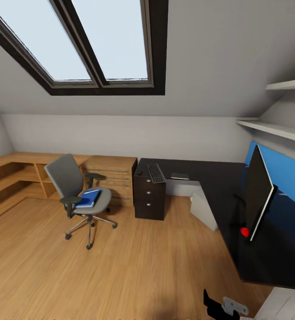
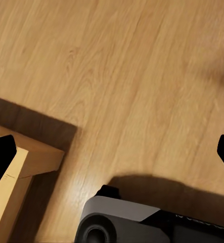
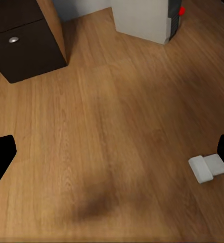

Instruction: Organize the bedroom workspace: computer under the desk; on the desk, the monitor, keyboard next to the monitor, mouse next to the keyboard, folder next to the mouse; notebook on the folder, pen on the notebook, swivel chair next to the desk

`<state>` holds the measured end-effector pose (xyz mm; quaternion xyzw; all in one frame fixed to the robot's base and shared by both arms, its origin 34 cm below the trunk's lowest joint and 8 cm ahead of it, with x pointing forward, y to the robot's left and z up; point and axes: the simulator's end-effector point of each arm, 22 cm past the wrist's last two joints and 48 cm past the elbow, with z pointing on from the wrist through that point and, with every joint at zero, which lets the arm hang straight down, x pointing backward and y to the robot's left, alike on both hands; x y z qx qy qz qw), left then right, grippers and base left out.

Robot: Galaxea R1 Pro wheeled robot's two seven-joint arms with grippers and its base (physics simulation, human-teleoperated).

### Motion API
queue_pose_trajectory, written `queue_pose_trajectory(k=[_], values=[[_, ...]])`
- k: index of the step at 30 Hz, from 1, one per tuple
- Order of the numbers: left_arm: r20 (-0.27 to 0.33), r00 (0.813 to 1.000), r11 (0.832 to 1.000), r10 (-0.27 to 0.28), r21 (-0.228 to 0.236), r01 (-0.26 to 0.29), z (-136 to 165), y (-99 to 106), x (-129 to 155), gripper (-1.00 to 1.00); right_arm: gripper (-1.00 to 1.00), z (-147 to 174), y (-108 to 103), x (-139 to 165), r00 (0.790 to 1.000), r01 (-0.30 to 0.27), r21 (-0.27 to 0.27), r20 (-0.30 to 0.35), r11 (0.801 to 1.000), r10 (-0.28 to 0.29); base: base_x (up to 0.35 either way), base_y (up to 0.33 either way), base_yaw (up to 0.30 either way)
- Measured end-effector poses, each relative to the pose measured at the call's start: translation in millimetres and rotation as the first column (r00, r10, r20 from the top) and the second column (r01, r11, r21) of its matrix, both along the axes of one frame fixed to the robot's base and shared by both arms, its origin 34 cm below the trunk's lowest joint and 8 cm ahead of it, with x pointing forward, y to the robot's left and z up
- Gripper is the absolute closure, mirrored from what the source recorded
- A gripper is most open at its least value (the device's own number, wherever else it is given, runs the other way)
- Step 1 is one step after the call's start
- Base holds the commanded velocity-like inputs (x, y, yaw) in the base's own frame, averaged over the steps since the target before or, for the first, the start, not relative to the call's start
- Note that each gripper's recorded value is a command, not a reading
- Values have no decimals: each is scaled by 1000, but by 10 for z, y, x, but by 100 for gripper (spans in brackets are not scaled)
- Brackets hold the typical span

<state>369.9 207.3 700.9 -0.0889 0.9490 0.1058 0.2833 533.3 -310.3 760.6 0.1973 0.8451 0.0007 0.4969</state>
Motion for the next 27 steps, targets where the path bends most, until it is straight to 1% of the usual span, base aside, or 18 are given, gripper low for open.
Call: queue_pose_trajectory(k=[10, 18, 23, 27], values=[[0, 1000, 1000, 0, 0, 0, 64, -3, -42, -100, -100, 64, 1, -41, 1000, 0, 0, 0, 1000, 0, -267, 0, 0], [1, 1000, 1000, -1, 0, 1, 67, 0, -42, -100, -100, 69, 1, -40, 1000, 0, 0, 1, 1000, 0, -42, 0, 0], [3, 1000, 1000, 1, 0, -1, 68, 9, -38, -100, -100, 69, 14, -39, 1000, -3, 1, 1, 1000, 3, 0, 0, -180], [3, 1000, 1000, 2, 0, -2, 67, 9, -39, -100, -100, 65, 22, -42, 1000, -3, 1, 0, 1000, 3, 0, 0, -85]])
